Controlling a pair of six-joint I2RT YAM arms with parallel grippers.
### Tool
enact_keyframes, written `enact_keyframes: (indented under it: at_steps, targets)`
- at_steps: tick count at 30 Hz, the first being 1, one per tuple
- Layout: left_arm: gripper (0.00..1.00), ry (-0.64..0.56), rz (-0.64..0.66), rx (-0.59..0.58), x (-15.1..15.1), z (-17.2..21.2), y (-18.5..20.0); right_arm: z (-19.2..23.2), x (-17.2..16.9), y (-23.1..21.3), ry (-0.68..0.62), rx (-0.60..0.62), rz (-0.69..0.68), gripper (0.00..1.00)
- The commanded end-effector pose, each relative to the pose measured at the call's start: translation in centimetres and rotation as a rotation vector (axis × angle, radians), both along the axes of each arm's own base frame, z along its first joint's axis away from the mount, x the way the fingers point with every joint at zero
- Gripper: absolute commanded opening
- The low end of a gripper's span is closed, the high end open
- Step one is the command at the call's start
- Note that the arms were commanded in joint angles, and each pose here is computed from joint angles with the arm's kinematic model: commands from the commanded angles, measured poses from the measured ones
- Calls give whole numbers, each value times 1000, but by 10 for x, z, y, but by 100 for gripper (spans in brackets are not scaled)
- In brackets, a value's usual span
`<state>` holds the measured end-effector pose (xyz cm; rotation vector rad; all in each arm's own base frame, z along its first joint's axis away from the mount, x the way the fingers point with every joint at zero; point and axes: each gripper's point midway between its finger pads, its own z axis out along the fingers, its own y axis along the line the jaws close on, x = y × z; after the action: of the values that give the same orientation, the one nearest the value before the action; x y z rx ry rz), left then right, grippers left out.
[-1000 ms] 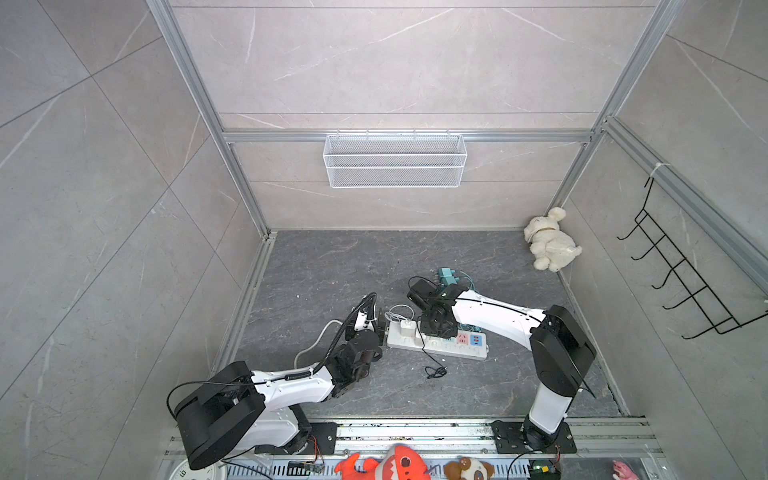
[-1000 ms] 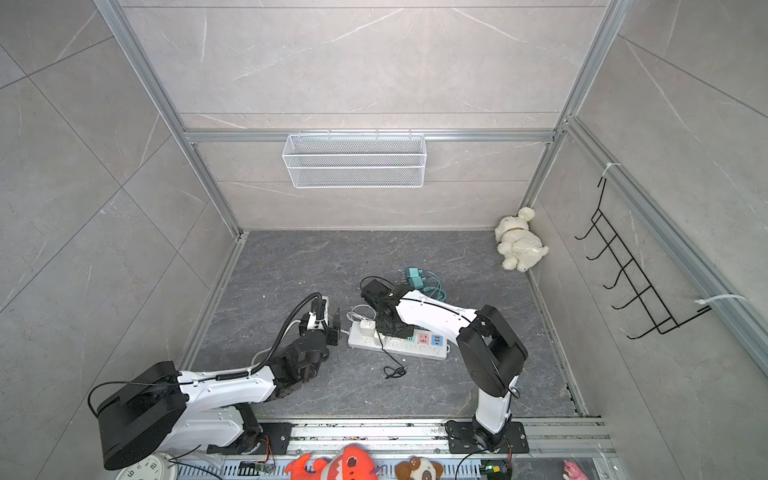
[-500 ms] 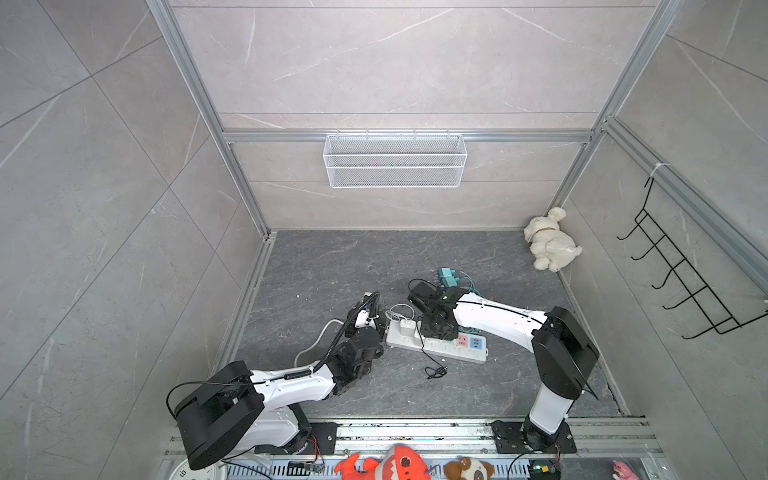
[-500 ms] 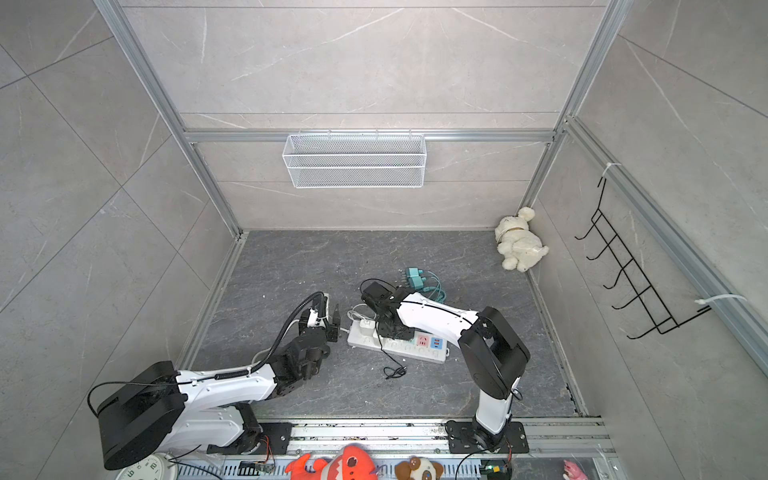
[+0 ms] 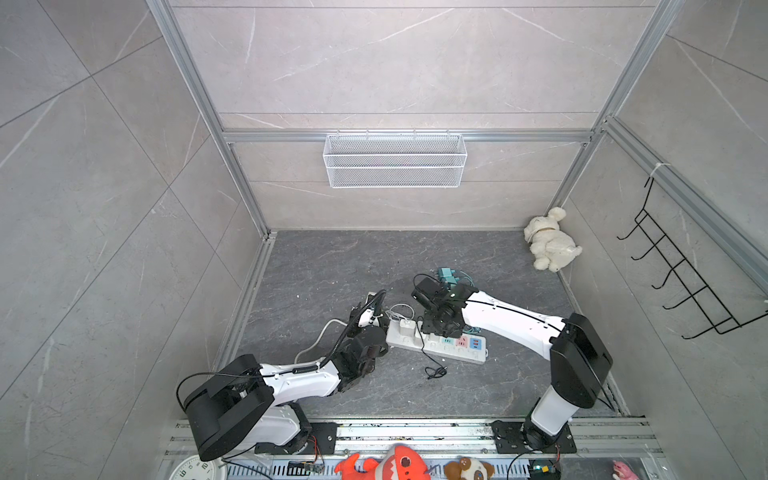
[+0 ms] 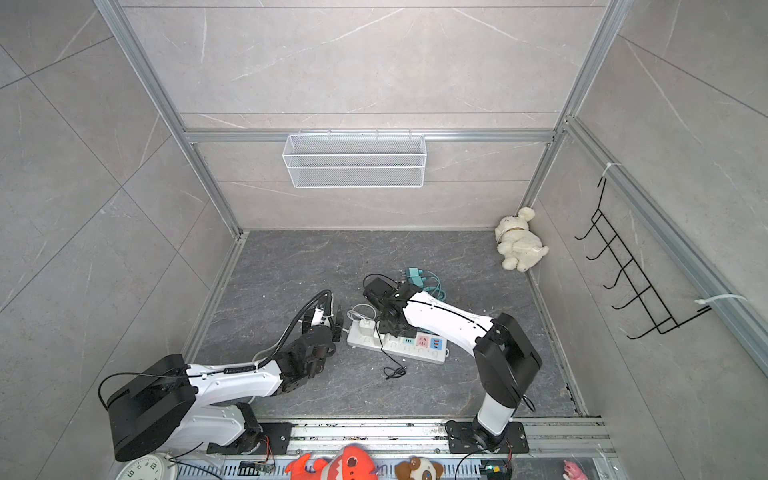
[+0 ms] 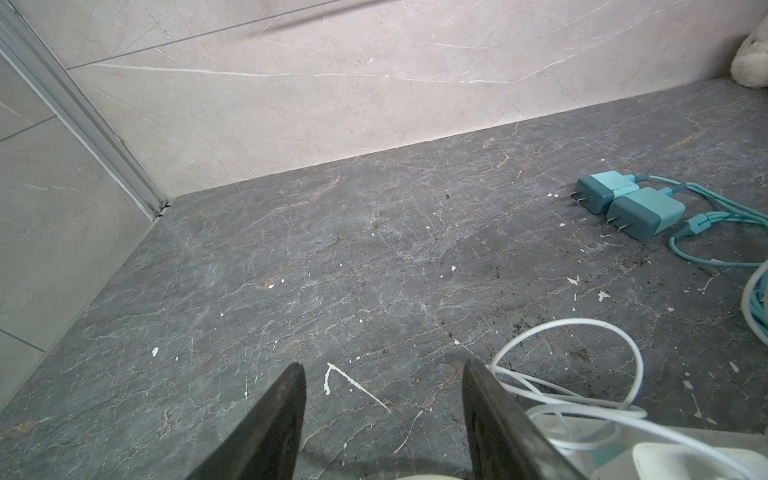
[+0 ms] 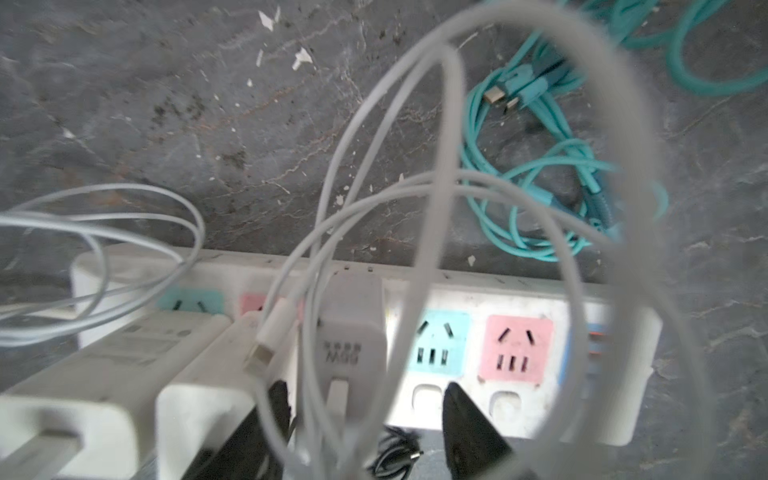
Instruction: Insert the plug
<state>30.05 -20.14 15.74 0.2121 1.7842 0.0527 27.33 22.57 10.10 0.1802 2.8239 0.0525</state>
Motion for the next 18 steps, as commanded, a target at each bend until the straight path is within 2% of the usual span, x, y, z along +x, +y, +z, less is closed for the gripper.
enact_keyframes:
  at_steps: [1,11,18]
  targets:
    - [65,-38,31,-15,9,22,-4,22,-12,-9,-22,24,6,62]
    - [69,-54,-16,68,28,65,-35,61,-21,-61,-137,7,-53,62]
    - [72,-35,-83,79,62,91,-79,45,-4,-104,-107,128,-140,61]
